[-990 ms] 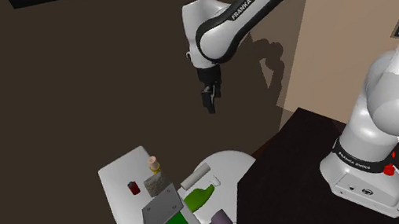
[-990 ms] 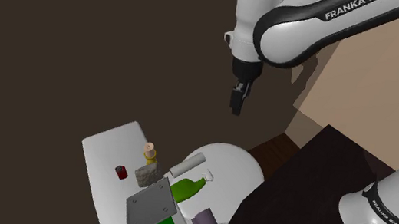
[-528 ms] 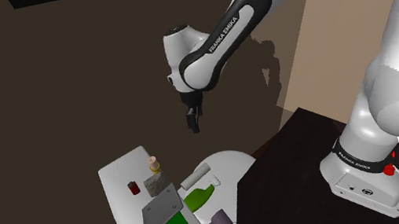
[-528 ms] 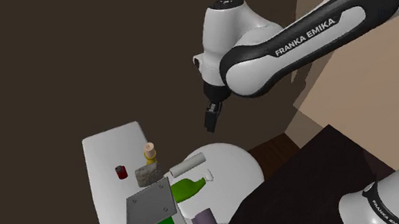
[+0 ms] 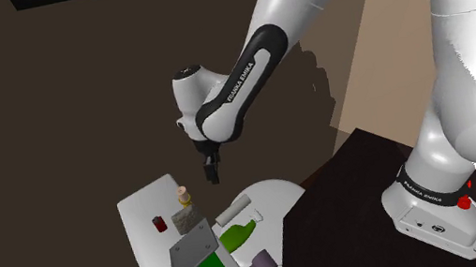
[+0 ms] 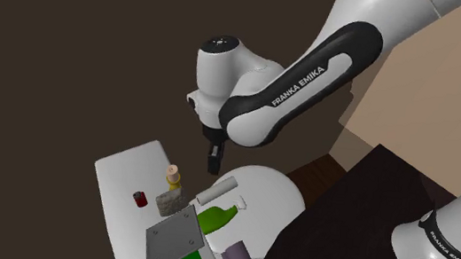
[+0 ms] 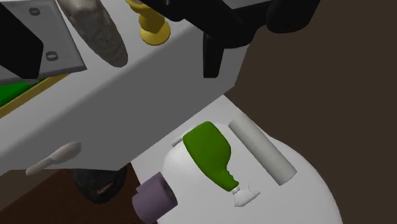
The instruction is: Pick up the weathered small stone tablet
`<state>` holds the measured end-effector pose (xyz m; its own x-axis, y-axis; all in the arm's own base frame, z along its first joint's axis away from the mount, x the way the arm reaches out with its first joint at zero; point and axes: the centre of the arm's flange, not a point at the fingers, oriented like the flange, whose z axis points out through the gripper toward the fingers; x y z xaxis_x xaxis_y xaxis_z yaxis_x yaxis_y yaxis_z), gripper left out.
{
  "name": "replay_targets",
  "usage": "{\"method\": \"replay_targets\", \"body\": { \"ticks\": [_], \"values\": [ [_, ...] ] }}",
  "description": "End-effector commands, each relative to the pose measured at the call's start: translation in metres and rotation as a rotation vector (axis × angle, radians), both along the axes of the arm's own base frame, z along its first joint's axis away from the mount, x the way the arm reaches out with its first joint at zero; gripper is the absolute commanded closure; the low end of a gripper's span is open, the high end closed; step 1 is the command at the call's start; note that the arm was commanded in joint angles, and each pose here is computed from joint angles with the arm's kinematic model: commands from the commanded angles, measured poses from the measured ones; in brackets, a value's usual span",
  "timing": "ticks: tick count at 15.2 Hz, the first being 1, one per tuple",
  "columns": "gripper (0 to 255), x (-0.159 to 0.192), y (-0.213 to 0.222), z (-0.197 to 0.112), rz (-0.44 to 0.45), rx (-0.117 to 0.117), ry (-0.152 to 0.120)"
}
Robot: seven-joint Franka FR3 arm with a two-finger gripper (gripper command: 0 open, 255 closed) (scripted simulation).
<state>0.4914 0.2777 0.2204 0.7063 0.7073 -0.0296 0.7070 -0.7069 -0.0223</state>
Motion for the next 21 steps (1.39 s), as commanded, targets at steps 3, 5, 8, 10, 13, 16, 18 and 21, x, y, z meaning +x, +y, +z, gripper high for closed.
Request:
{"method": "replay_targets", "body": {
  "ticks": [3, 5, 8, 10, 13, 16, 18, 21],
  "values": [
    [0, 0.005, 0.041, -0.033, 0.09, 0.016, -0.013],
    [0, 0.007, 0.062, -0.048, 0.135, 0.023, -0.018],
    [0, 0.008, 0.093, -0.07, 0.202, 0.034, -0.027],
    [0, 0.008, 0.101, -0.08, 0.218, 0.037, -0.029],
    [0, 0.008, 0.101, -0.096, 0.218, 0.037, -0.029],
    [0, 0.008, 0.101, -0.112, 0.218, 0.037, -0.029],
    [0, 0.008, 0.101, -0.115, 0.218, 0.037, -0.029],
    [255, 0.007, 0.101, -0.116, 0.218, 0.037, -0.029]
  ]
}}
